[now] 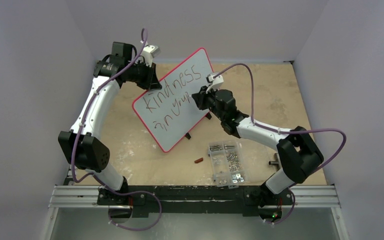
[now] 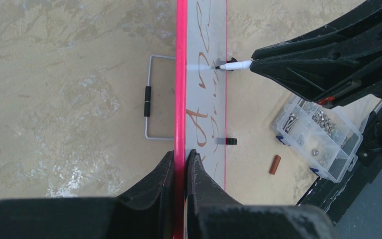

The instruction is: Write a sentence on the whiteboard

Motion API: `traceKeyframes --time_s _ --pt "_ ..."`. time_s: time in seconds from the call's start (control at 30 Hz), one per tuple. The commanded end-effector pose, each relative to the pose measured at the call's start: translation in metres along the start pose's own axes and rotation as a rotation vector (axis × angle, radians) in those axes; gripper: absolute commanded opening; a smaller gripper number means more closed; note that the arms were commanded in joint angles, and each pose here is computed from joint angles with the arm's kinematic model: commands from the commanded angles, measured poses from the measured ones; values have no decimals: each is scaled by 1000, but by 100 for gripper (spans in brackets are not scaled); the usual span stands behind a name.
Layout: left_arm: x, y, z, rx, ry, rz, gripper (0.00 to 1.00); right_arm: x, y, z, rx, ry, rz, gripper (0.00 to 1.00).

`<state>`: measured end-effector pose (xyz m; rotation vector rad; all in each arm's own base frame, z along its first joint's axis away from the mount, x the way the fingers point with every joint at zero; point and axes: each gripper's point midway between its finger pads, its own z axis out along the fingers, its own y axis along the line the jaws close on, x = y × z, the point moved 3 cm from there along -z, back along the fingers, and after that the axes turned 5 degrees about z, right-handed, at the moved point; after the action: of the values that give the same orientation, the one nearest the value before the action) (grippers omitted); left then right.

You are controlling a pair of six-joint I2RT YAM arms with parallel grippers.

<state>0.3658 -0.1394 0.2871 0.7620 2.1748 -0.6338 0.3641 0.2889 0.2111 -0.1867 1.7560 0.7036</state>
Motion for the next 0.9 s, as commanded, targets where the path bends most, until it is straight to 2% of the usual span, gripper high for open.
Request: traceKeyframes --time_s 0.0,0.23,0.4,0.67,0.87 --pt "-3 2 -13 -65 0 63 0 6 13 -7 -73 18 30 0" --pt "-4 2 -13 -66 -2 66 0 12 9 -11 -64 31 35 0" --pt "-5 3 -13 -67 -3 65 0 -6 15 -16 -72 -6 29 0" --pt "-8 -1 -16 -58 -17 56 0 -46 19 -50 -58 -105 13 0" --pt "-6 0 -18 -79 -7 43 0 -39 10 -70 -34 -113 26 0"
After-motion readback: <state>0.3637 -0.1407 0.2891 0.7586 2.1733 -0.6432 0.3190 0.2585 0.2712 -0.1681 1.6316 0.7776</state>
